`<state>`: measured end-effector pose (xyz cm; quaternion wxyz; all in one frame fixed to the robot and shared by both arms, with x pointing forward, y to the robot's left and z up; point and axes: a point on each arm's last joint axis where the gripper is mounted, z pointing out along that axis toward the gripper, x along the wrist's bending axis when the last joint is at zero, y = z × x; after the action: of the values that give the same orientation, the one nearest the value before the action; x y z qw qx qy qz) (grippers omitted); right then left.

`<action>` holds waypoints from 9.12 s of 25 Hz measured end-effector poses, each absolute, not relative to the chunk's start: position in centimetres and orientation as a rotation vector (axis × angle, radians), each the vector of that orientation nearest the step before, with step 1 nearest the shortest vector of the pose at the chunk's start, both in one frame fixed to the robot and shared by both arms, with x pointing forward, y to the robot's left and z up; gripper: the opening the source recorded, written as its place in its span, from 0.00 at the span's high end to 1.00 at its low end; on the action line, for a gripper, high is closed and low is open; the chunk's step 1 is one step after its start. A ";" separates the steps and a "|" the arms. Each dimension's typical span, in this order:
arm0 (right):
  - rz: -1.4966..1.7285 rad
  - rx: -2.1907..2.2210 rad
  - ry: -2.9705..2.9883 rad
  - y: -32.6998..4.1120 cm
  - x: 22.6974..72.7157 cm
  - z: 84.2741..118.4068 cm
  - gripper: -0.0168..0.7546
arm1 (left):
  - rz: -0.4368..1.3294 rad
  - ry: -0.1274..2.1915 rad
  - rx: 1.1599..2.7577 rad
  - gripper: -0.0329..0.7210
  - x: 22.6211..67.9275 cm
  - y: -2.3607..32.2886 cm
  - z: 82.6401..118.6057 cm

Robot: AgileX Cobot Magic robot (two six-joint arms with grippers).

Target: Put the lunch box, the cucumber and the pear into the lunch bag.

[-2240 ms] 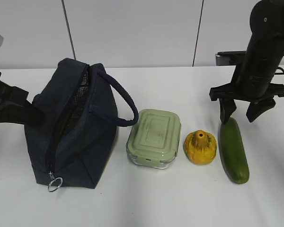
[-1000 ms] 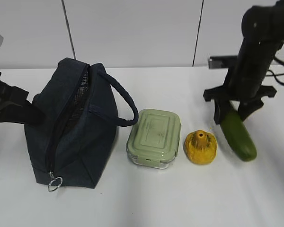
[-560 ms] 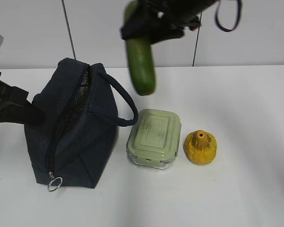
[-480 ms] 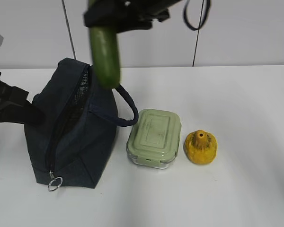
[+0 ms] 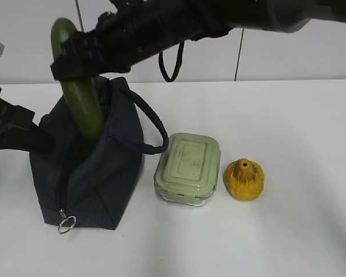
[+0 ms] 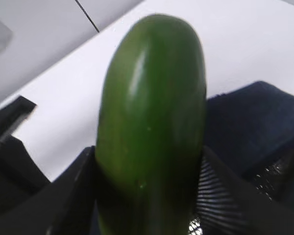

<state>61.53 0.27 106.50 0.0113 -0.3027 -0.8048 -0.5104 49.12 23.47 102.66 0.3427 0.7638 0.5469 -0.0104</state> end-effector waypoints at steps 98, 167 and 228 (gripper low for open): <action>-1.110 -0.858 -2.742 -2.8 59.4 103.8 0.74 | -0.015 1.420 1.996 0.98 49.1 23.5 102.6; -0.783 -1.504 -2.969 -7.4 63.0 110.7 0.49 | -0.029 1.421 1.989 0.98 49.1 23.5 102.6; -1.243 -1.681 -2.035 -18.4 60.9 99.3 0.56 | -0.027 1.419 1.994 0.98 49.1 23.5 102.6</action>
<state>60.89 -18.37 99.25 0.1117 -0.5727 -0.6931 -0.4232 49.08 23.49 102.62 0.3400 0.7661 0.5453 -0.0105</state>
